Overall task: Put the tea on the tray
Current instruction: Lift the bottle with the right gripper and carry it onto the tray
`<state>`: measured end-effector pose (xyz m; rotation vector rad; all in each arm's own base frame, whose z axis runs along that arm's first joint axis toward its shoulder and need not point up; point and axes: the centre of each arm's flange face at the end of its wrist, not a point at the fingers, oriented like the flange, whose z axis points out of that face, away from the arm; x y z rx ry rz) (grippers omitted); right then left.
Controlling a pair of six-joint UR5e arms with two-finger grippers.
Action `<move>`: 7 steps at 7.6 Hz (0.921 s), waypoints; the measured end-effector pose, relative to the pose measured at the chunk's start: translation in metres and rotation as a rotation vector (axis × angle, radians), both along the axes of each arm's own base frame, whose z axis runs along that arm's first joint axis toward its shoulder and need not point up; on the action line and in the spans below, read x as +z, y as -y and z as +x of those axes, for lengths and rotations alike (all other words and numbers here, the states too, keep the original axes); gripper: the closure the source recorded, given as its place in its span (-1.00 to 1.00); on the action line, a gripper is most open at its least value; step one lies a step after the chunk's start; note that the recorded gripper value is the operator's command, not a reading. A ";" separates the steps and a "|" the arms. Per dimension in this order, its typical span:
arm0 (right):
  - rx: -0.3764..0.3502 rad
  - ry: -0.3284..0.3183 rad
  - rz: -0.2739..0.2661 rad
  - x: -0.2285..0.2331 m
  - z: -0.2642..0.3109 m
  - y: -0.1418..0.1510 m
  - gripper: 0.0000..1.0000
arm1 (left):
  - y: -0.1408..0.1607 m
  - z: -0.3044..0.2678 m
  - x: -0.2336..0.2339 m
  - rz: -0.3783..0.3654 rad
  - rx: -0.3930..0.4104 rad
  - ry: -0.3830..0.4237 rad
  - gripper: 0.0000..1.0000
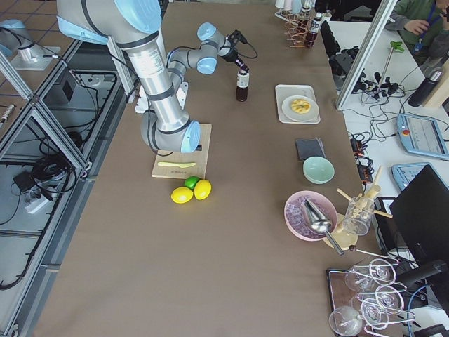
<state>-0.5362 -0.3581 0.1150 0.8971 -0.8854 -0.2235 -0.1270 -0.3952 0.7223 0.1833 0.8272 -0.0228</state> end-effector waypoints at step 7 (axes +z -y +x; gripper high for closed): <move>0.033 0.025 -0.001 -0.021 0.018 0.030 1.00 | 0.004 -0.001 -0.004 -0.042 -0.011 -0.021 -0.98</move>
